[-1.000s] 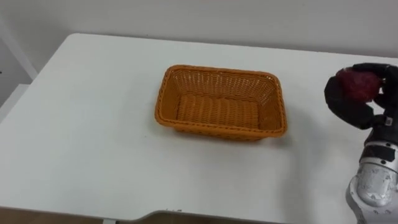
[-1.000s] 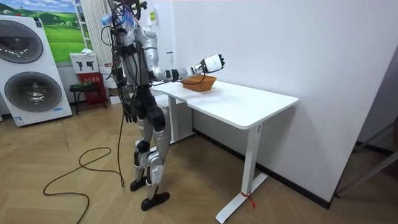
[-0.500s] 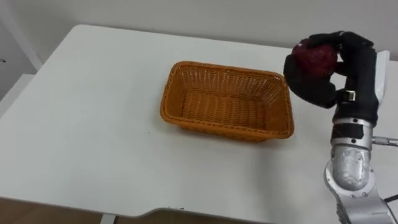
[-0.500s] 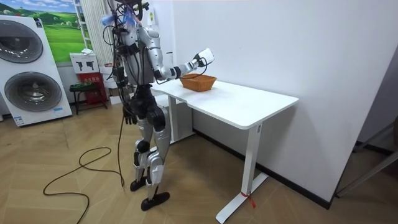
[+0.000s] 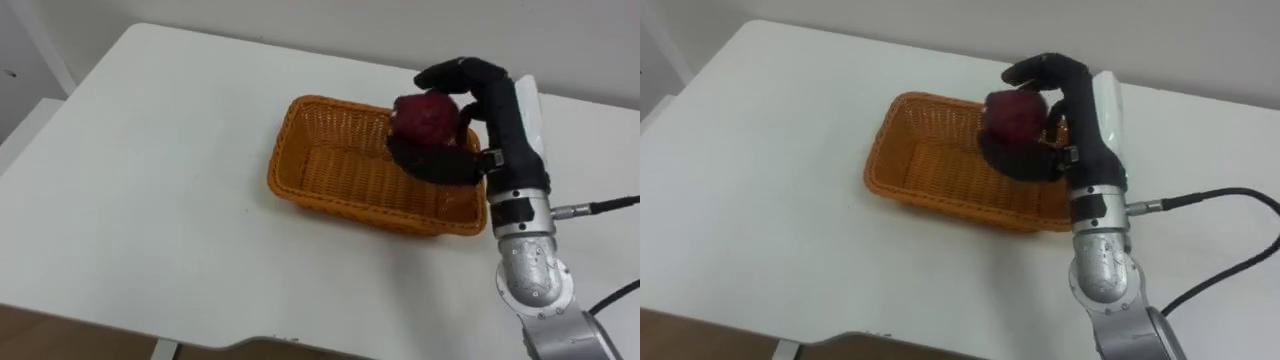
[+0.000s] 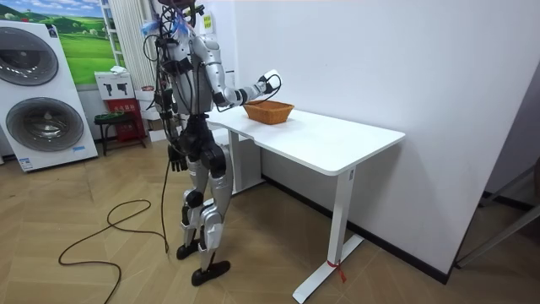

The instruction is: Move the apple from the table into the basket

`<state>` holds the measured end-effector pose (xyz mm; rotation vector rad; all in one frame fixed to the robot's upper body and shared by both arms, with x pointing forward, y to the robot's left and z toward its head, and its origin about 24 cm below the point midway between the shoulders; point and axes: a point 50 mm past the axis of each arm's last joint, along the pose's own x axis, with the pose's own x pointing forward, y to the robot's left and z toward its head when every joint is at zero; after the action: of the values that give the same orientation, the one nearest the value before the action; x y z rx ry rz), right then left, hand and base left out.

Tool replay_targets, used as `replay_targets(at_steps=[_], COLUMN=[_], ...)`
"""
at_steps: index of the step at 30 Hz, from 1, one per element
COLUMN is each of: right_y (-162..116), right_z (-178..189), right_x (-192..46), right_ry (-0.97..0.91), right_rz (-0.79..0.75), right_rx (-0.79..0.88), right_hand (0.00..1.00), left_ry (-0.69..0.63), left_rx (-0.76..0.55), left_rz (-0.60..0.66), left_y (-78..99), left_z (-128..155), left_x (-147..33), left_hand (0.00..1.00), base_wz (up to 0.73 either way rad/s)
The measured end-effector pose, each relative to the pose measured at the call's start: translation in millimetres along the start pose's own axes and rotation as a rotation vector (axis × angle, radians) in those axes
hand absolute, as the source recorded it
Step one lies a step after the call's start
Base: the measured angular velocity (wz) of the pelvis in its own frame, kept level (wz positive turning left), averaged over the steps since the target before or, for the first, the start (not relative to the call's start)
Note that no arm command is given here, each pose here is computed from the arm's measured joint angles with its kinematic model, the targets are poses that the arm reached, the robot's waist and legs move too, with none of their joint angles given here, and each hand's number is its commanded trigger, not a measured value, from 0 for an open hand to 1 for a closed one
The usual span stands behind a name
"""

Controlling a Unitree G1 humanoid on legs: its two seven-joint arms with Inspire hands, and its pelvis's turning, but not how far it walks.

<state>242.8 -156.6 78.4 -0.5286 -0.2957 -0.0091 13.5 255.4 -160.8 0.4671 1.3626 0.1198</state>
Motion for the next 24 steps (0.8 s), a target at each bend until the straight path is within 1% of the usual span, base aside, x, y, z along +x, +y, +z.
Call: replay_targets(at_steps=[4, 15, 18, 20, 21, 22, 23, 24], right_y=[4, 1, -9, -22, -28, -37, -42, -56], right_z=[2, 1, -5, -5, 0, 1, 0, -4], right_x=[1, 2, 3, 7, 13, 14, 14, 13], right_ry=[-0.009, -0.008, 0.018, 0.018, -0.011, -0.029, -0.028, -0.018], right_rz=[0.035, 0.021, -0.042, -0.107, -0.151, -0.210, -0.244, -0.334], right_rx=[-0.003, -0.037, -0.024, -0.019, -0.002, -0.012, -0.020, -0.040], right_hand=[0.00, 0.00, 0.00, 0.00, 0.00, 0.00, 0.00, 0.00], left_ry=[-0.005, -0.020, -0.036, -0.035, -0.022, 0.025, 0.040, 0.053], left_rx=[0.001, 0.001, -0.001, 0.005, -0.004, -0.023, -0.025, -0.020], left_rz=[0.005, 0.024, 0.037, 0.050, 0.077, 0.089, 0.090, 0.082], left_y=[2.1, 4.1, 4.8, 6.9, 12.9, 12.6, 12.5, 10.3], left_z=[1, 6, 9, 6, -1, -14, -18, -22], left_x=[0.4, 0.7, 0.6, 0.2, -0.5, -2.0, -2.6, -3.2], left_hand=[0.00, 0.00, 0.00, 0.00, 0.00, 0.00, 0.00, 0.00], base_wz=[0.04, 0.02, 0.08, -0.41, -0.70, -0.45, 0.26, 0.56])
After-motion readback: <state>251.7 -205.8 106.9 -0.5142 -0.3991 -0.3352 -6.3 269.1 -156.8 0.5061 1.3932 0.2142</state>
